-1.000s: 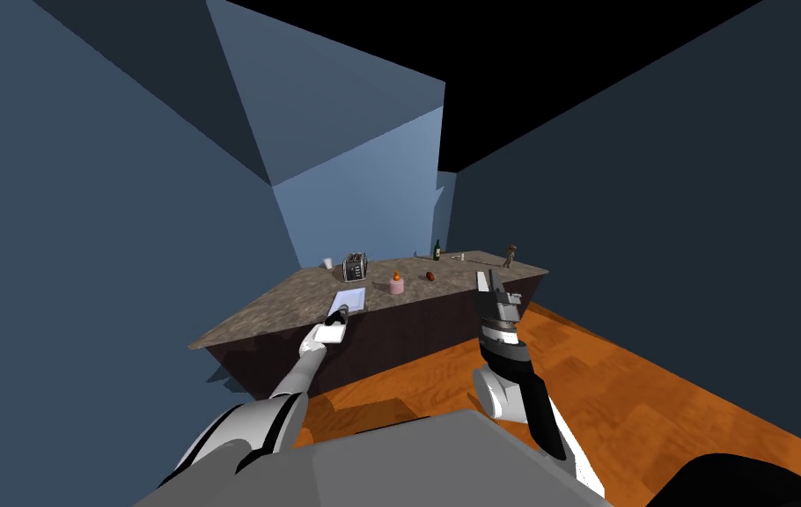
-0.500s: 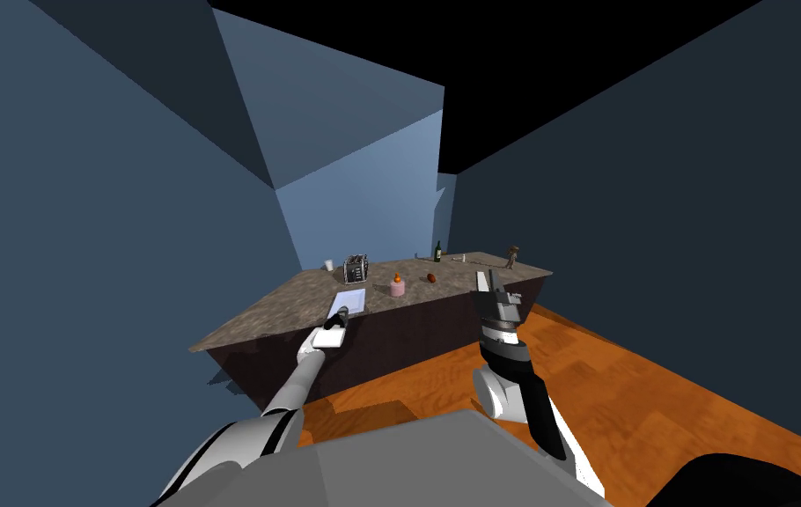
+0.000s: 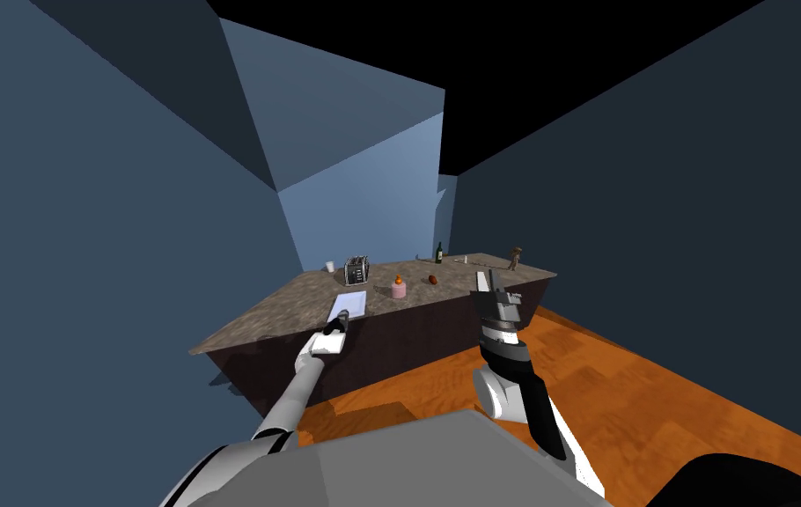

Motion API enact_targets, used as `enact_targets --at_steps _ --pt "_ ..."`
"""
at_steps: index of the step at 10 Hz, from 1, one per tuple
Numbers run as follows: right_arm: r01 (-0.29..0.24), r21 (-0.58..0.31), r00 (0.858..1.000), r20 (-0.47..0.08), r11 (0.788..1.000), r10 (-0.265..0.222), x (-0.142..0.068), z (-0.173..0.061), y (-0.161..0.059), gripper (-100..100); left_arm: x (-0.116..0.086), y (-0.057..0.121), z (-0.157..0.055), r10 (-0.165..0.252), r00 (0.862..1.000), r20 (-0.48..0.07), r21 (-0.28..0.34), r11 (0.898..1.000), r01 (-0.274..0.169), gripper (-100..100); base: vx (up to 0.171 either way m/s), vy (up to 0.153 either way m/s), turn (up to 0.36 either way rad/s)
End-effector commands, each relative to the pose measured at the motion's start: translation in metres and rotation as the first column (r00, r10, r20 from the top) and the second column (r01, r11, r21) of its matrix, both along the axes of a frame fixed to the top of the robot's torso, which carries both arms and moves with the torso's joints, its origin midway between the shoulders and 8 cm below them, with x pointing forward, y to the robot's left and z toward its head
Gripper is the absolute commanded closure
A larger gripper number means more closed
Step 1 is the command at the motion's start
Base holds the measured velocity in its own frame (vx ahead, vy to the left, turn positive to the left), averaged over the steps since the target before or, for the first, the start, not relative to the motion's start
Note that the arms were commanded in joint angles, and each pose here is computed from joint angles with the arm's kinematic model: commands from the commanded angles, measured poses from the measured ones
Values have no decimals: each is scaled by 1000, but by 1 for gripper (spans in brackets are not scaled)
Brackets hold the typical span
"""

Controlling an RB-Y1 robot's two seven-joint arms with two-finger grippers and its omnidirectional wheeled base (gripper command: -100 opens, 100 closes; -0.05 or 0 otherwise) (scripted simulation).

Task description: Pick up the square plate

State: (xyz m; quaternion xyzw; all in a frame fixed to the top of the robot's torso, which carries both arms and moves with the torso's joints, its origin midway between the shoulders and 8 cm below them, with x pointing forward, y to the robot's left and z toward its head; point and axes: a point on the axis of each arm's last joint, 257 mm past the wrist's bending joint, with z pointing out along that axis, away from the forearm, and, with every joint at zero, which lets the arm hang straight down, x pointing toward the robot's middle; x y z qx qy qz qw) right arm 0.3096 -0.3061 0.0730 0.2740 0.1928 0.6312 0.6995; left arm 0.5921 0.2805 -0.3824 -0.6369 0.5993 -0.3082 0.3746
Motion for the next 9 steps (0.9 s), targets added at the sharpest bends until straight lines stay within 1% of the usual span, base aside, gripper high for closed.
enact_targets --at_steps 1,2,3,4,5,6,8,9 --pt "0 0 1000 0 1000 0 0 0 0 0 8 0 16 -2 999 34 2 1000 2 100 -9 -2 12" --pt "0 0 1000 0 1000 0 0 0 0 0 -11 -12 -2 -19 1000 -11 3 1000 19 100 58 19 61" --pt "0 0 1000 0 1000 0 0 0 0 0 -15 -8 2 -12 1000 4 3 1000 12 100 74 5 34" --pt "0 0 1000 0 1000 0 0 0 0 0 -9 -8 16 -14 999 33 4 1000 14 100 38 -6 6" --pt "0 0 1000 0 1000 0 0 0 0 0 -29 -22 -5 -32 999 -22 0 999 32 100 70 14 58" --pt "0 0 1000 0 1000 0 0 0 0 0 -36 -18 -6 -24 1000 -18 0 1000 24 100 83 8 32" --pt "0 0 1000 0 1000 0 0 0 0 0 -29 -18 14 -25 999 25 1 1000 25 100 17 -1 2" --pt "0 0 1000 0 1000 0 0 0 0 0 -28 -18 17 -25 999 33 1 1000 25 100 -10 -1 -7"
